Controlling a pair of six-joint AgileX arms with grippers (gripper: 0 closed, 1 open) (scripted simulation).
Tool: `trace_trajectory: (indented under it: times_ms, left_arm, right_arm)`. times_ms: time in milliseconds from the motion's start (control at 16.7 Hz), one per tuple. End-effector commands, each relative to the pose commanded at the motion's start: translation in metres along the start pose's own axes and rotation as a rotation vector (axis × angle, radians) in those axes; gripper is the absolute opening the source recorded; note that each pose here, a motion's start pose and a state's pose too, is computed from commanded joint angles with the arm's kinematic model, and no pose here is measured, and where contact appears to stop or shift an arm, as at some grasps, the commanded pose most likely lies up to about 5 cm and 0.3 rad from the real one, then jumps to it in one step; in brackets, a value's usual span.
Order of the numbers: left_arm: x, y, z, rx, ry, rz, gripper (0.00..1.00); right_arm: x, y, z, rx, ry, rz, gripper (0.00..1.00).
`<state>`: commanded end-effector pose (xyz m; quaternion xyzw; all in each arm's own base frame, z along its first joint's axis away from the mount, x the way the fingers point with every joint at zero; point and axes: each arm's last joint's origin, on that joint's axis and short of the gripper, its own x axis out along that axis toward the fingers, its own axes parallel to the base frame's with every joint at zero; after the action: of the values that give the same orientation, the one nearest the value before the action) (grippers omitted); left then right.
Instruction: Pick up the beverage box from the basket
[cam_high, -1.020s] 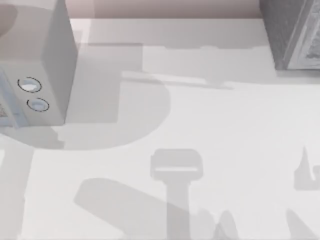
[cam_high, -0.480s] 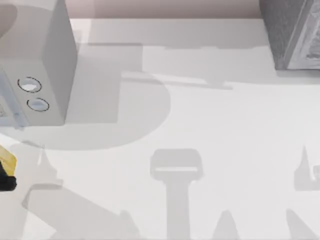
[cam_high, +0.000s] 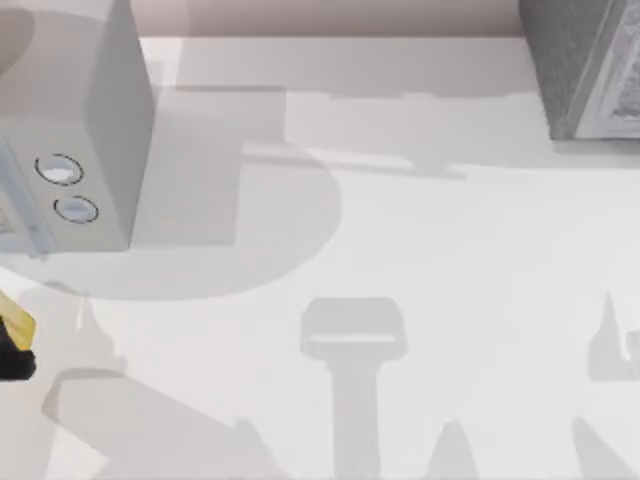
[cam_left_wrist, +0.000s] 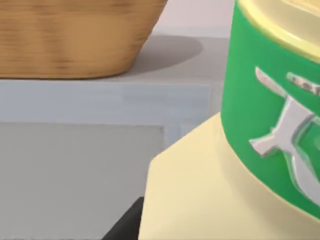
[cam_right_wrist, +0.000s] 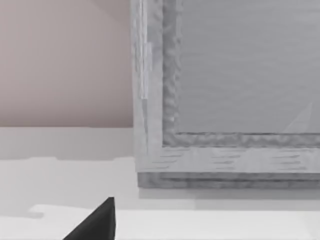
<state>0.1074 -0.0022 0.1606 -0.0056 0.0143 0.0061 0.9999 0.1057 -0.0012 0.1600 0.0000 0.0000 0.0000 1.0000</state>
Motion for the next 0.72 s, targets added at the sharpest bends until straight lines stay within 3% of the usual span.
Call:
trace_trajectory:
  times_ms: [360, 720]
  left_arm:
    - [0.014, -0.014, 0.023, -0.058, 0.104, 0.082, 0.00]
    - [0.043, -0.049, 0.049, -0.075, 0.190, 0.199, 0.00]
  right_arm:
    - [0.000, 0.000, 0.000, 0.000, 0.000, 0.000, 1.00]
    - [0.000, 0.000, 0.000, 0.000, 0.000, 0.000, 1.00]
